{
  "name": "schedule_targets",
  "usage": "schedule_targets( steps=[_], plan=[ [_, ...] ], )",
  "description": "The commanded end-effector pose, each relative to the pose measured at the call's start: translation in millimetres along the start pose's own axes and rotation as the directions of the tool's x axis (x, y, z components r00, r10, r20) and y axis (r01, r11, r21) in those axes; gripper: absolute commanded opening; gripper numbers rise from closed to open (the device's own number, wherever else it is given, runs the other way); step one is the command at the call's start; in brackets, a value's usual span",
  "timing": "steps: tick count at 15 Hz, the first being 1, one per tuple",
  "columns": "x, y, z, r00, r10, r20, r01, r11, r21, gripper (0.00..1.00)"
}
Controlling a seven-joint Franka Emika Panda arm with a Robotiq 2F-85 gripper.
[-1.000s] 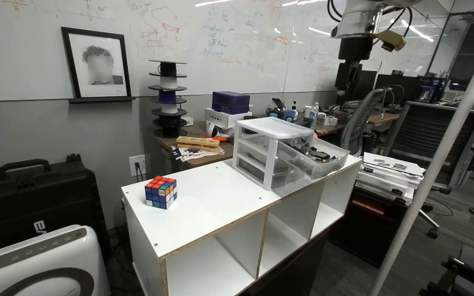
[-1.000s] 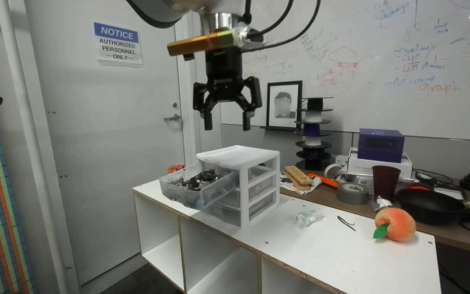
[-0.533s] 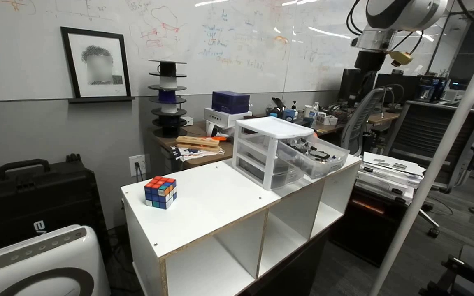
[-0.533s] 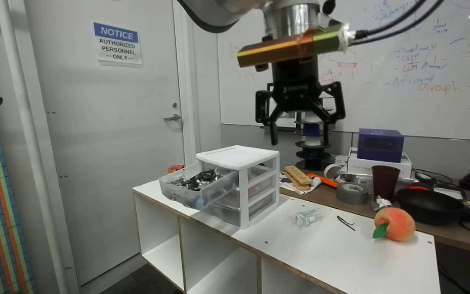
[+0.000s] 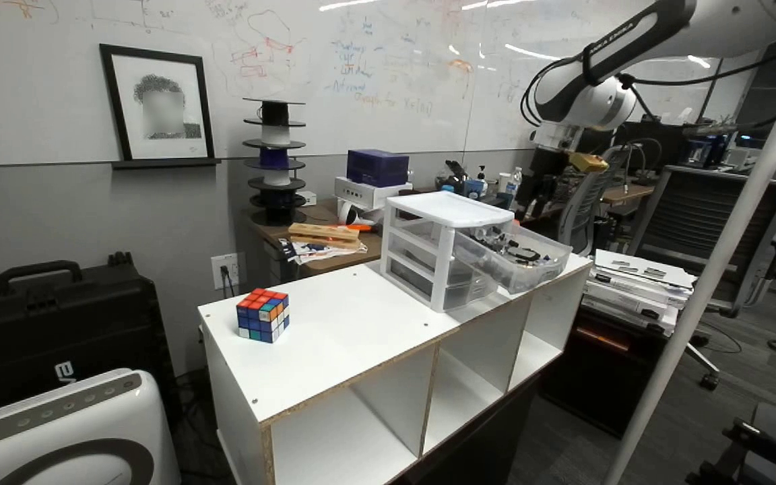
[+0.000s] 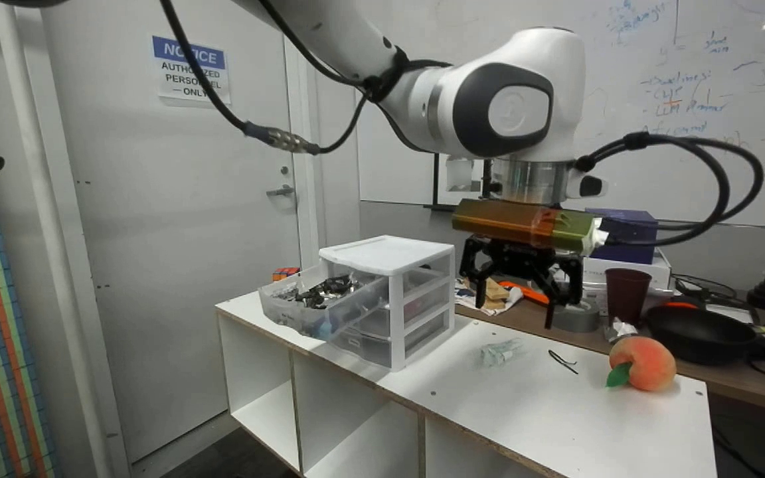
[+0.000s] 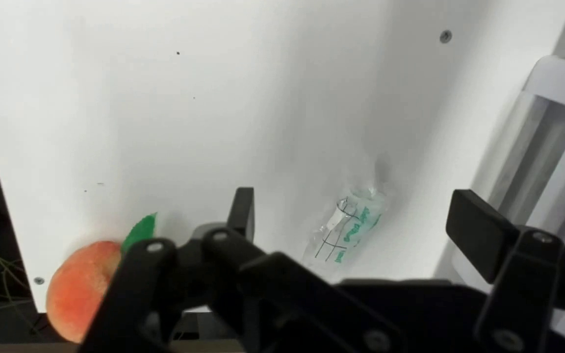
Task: Put the white object and plastic bag on the table in the open drawer and then close the drawer
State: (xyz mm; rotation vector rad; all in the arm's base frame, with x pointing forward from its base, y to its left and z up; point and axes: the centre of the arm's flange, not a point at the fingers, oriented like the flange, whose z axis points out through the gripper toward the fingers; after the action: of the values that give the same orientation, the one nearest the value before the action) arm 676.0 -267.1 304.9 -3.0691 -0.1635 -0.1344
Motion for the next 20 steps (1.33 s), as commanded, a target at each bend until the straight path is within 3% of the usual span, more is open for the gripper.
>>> schedule_targets(
  steps=[1, 10, 14, 15, 20],
  plan=[
    [59, 21, 32, 0.999, 0.048, -0.014, -0.047, 0.998, 0.032, 1.00],
    [108, 11, 94, 0.985, 0.150, -0.084, -0.142, 0.985, 0.094, 1.00],
    [106, 9, 118, 0.983, 0.177, -0.056, -0.174, 0.983, 0.052, 1.00],
    [104, 9, 123, 0.981, 0.186, -0.047, -0.184, 0.982, 0.049, 0.81],
    [99, 1, 128, 0.979, 0.204, 0.006, -0.204, 0.977, 0.055, 0.42]
  ],
)
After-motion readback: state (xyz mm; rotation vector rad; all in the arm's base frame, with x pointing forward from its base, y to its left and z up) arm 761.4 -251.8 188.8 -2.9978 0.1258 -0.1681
